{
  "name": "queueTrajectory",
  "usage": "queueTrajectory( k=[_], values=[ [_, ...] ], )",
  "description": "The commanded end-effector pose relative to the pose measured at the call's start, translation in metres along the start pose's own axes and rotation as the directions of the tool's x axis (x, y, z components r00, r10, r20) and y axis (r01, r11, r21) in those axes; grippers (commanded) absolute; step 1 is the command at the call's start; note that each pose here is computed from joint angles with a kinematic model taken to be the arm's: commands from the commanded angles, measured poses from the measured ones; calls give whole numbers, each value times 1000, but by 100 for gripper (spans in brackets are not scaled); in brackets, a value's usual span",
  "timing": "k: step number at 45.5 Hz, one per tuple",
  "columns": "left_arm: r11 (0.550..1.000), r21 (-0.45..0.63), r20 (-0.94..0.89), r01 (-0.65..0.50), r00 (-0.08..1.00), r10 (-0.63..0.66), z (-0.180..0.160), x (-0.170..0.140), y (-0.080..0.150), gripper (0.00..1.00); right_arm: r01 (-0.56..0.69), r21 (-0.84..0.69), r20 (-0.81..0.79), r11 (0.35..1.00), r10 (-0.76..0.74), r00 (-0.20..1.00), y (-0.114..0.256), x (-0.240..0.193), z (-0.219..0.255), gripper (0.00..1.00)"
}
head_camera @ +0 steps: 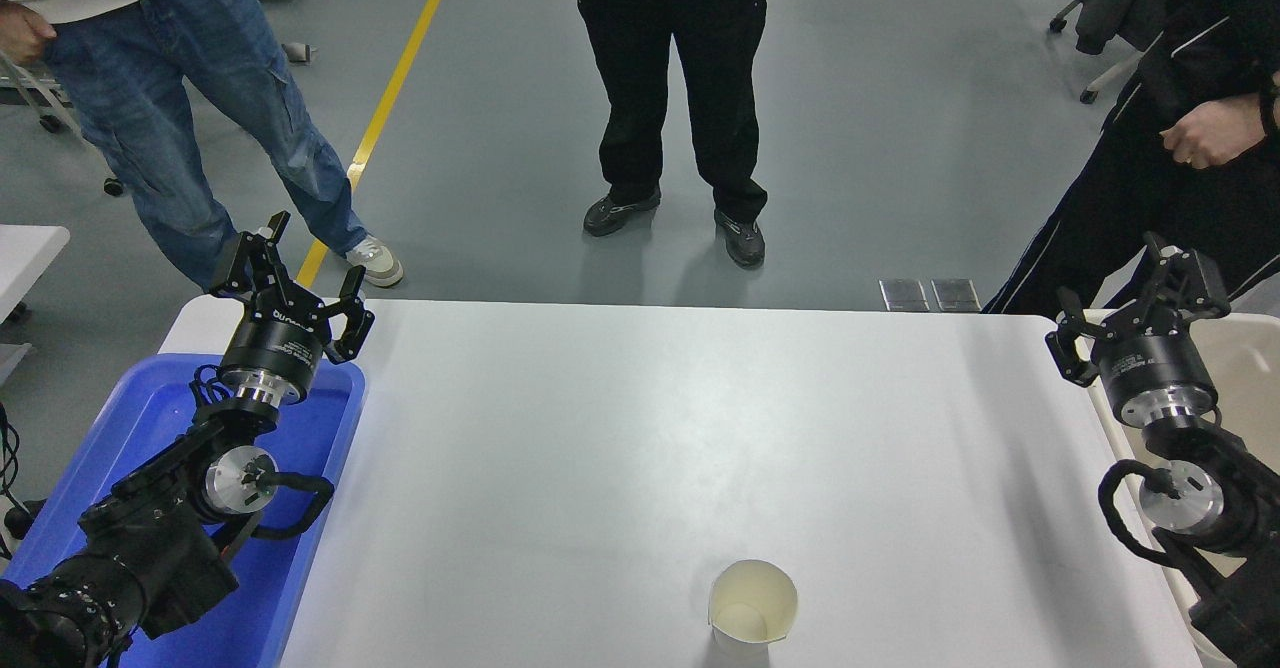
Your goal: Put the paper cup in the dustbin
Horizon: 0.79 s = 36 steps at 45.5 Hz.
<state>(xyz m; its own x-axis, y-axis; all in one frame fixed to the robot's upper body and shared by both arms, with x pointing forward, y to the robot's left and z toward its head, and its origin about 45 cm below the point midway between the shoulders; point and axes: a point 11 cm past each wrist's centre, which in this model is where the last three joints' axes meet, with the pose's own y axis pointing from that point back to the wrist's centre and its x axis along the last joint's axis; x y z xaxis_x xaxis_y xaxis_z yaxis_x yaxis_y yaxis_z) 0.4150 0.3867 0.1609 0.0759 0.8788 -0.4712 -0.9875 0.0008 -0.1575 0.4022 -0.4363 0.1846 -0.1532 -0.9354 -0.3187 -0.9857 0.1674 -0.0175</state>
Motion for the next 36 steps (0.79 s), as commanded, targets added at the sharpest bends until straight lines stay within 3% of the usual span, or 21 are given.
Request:
queueTrajectory(
  k=[1, 8, 19, 30, 36],
  values=[
    [1000, 0, 0, 0, 1000, 0, 0, 0, 0, 100, 117, -66, -254, 991, -130, 958, -17, -5, -34, 100],
    [1000, 1, 0, -1, 1000, 1, 0, 0, 1, 100, 224, -179, -510, 958, -285, 811, -35, -21, -64, 100],
    [1000, 0, 0, 0, 1000, 0, 0, 0, 0, 100, 338, -333, -725, 880, -468, 504, -52, -59, -93, 100],
    [1000, 0, 0, 0, 1000, 0, 0, 0, 0, 100, 443, -514, -738, 734, -642, 207, -56, -113, -96, 100],
    [1000, 0, 0, 0, 1000, 0, 0, 0, 0, 100, 477, -624, -701, 619, -713, 9, -48, -149, -94, 100]
  ],
)
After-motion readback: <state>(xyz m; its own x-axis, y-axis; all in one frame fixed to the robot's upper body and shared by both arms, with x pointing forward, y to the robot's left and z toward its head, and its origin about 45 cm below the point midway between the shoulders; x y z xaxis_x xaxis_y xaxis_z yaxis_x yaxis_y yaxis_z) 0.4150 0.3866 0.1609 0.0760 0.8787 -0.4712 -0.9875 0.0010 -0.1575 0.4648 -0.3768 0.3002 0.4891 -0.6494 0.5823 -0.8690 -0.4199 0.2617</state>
